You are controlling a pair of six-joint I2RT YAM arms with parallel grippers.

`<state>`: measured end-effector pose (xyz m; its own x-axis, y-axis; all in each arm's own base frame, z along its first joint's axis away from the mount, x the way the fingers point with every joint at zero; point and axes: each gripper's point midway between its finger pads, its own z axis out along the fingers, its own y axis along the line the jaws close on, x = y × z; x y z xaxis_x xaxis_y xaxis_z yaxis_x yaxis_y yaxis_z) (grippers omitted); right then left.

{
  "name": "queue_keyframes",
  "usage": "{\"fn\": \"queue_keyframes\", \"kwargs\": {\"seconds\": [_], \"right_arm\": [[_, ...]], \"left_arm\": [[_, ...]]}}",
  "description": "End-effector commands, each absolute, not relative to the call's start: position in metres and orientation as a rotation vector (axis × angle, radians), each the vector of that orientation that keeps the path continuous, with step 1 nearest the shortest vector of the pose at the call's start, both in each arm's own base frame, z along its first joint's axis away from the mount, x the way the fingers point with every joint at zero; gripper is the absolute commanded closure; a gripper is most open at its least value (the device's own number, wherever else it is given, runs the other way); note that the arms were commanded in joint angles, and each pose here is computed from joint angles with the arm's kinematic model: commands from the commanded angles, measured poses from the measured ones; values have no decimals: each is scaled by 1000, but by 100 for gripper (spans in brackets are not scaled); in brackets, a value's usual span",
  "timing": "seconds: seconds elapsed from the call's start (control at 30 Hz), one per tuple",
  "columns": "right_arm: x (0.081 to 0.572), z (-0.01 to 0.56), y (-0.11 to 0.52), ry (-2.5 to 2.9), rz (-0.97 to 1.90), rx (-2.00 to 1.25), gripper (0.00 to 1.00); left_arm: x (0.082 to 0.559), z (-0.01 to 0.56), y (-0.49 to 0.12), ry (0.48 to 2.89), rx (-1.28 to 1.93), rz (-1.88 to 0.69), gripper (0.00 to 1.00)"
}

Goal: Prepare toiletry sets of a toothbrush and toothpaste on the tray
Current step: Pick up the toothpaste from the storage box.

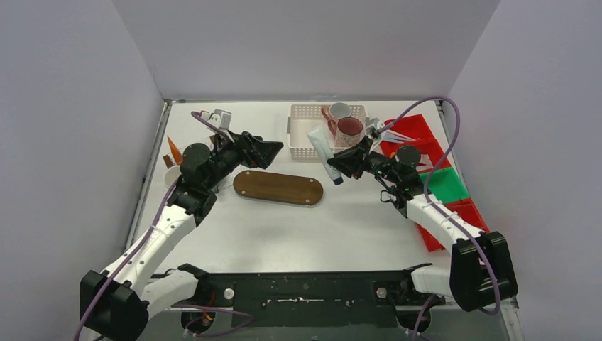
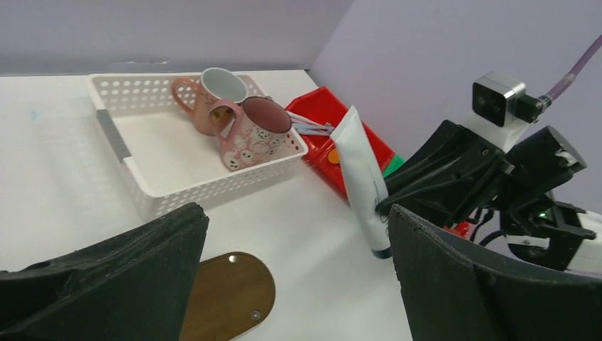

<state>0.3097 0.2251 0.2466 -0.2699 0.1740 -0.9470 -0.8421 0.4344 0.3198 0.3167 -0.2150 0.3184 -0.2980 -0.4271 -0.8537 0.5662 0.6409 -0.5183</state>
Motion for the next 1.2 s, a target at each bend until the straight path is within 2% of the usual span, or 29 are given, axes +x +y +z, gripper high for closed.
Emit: {"fn": "queue_keyframes", "kwargs": {"seconds": [0.0, 0.3, 0.6, 0.97, 1.17], "right_arm": [[290, 290, 251, 1284, 1138, -802, 100], [275, 303, 278, 1175, 1204, -878, 100], [264, 314, 299, 1098, 1283, -921, 100], [264, 312, 309, 1083, 1290, -937, 100], [268, 305, 310, 1106, 1267, -950, 99]], "left_arm": [[303, 364, -234, 1453, 172, -1164, 3], [299, 361, -253, 1465, 170, -1301, 4], [299, 352, -272, 1498, 172, -1375, 18], [301, 353, -272, 1496, 156, -1384, 54], [303, 357, -269, 1484, 162, -1349, 89]]}}
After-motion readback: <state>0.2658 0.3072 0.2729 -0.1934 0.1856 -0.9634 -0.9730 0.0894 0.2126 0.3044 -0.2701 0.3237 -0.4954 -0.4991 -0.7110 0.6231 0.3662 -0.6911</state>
